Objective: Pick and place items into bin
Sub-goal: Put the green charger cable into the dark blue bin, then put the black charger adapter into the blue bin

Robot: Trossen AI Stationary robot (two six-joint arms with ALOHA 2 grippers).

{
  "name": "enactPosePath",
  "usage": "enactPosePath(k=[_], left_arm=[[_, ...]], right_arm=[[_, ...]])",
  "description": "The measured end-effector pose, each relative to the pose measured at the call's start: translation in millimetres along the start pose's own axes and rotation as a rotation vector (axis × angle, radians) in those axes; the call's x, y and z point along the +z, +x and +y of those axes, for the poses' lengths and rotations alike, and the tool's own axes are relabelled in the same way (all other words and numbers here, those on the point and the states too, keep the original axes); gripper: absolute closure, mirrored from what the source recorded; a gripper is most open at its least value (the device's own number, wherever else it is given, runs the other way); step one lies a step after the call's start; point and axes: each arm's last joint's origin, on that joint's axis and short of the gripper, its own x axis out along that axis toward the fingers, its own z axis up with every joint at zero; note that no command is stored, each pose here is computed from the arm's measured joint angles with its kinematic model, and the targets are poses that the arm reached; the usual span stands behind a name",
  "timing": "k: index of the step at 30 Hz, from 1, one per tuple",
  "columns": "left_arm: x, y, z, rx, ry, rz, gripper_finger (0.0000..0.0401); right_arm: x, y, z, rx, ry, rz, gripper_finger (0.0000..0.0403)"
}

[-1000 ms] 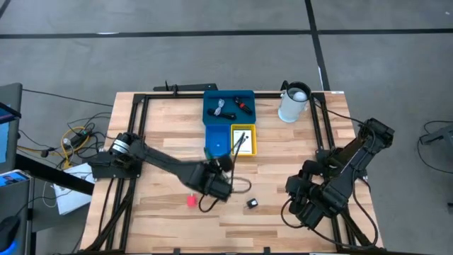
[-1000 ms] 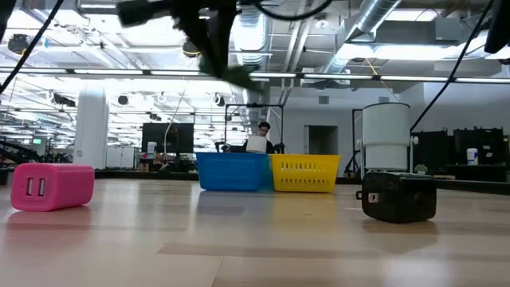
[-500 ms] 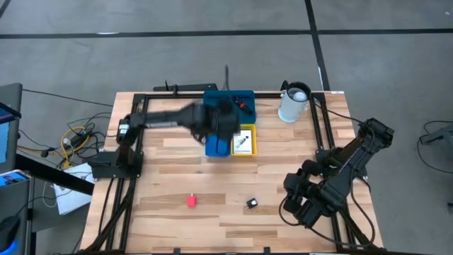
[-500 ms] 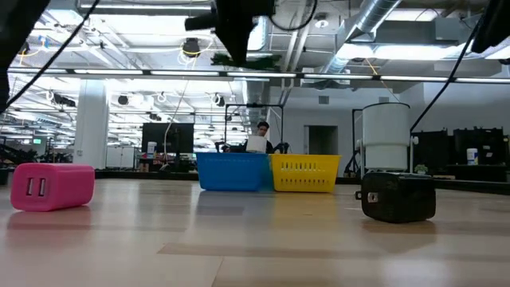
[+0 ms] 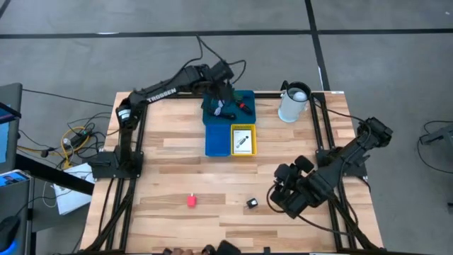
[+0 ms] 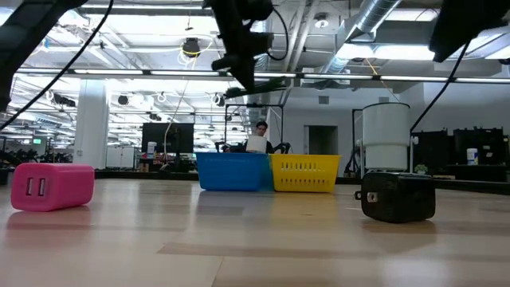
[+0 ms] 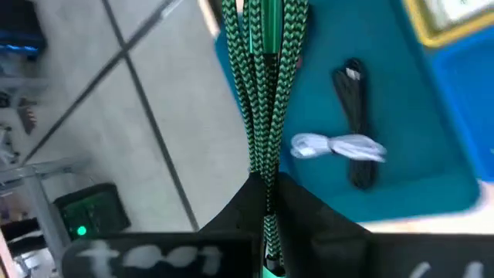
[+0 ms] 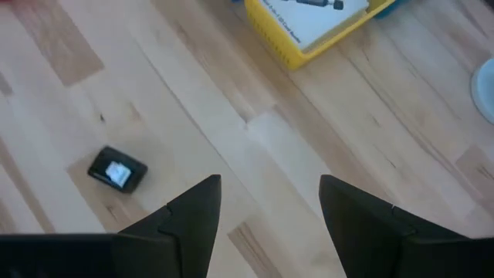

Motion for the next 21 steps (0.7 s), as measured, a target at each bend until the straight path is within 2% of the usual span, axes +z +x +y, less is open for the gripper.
enactPosePath(k=[8,14,21], left_arm=[[-18,22,4,-0.048,-0.01,-0.05,0.0383],[-18,32,1,-0.038,-0.016,-0.062,0.0357],[-16,35,1,-0.015,-0.013,-0.075,0.035]], right_arm=[[12,7,-2,-0.002,0.045,0.0,0.0188],[12,7,-2,-0.001,0.045,0.001,0.0188],[12,7,0,0.018,0.056,-0.005,0.0188]])
